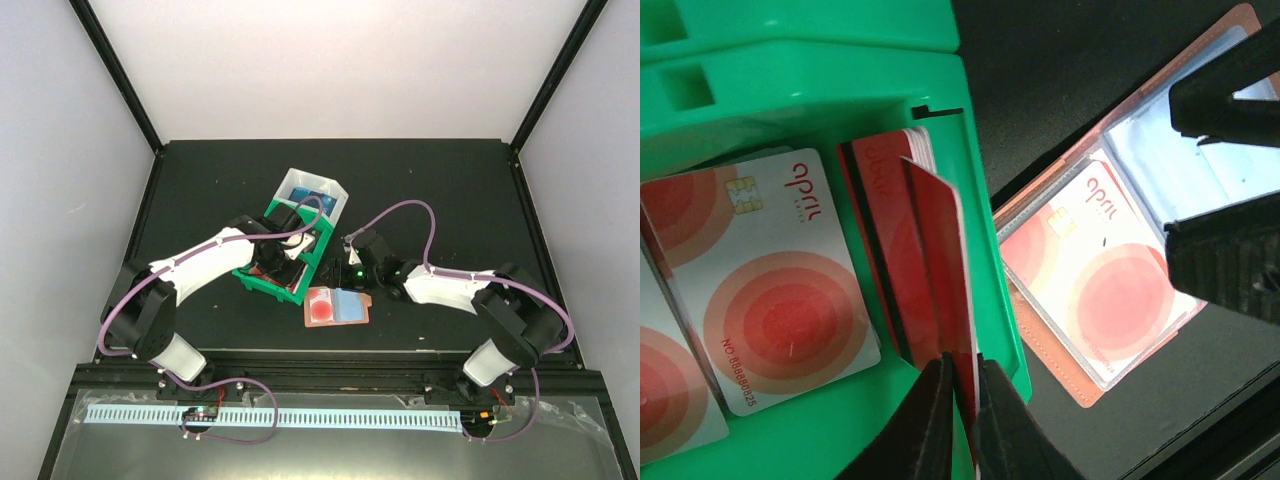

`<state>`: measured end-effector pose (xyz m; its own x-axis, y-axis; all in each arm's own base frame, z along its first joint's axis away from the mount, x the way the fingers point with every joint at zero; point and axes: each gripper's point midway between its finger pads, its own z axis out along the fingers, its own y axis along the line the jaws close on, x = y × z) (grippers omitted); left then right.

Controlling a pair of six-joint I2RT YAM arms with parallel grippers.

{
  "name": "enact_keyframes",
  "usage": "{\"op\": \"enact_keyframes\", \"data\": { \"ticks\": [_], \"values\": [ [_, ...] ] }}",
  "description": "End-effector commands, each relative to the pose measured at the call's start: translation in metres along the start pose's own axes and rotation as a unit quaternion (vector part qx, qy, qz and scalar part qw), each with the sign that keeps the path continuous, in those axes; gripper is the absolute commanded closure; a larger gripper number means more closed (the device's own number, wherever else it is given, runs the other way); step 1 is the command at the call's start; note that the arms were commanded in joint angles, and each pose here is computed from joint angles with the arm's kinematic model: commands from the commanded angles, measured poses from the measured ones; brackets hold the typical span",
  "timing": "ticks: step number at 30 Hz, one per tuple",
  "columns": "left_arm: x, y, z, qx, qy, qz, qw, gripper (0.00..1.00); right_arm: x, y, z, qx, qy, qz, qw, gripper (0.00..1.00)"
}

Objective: Put the credit cards into the card holder
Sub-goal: Pick up the credit card from the storage box.

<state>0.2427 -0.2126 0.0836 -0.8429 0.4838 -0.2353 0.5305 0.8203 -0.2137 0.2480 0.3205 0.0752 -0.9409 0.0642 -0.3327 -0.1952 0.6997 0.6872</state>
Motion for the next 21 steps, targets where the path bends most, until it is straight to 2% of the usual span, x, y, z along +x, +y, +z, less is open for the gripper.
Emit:
{"op": "enact_keyframes", "data": {
  "ticks": [1,3,12,17,21],
  "values": [
    [0.004,-0.004,0.001,0.016,0.011,-0.01,1.0,0.95,-0.006,0.015,0.002,-0.019,-0.005,-0.015,1.0,0.38],
    [0.002,-0.002,-0.004,0.009,0.002,-0.012,1.0,0.98,-0.007,0.016,0.0,-0.018,-0.008,-0.015,1.0,0.38],
    [-0.008,-0.001,-0.049,-0.015,-0.071,-0.028,0.997,0.98,-0.012,-0.002,-0.03,0.042,-0.052,-0.023,0.998,0.38],
    [-0.012,-0.007,-0.075,-0.005,-0.127,-0.041,0.991,0.99,0.003,-0.013,-0.027,0.059,-0.027,-0.016,0.998,0.38],
    [-0.011,-0.005,-0.094,-0.009,-0.175,-0.066,0.982,0.99,0.0,0.001,-0.012,0.041,-0.013,-0.007,0.999,0.38]
  ]
}}
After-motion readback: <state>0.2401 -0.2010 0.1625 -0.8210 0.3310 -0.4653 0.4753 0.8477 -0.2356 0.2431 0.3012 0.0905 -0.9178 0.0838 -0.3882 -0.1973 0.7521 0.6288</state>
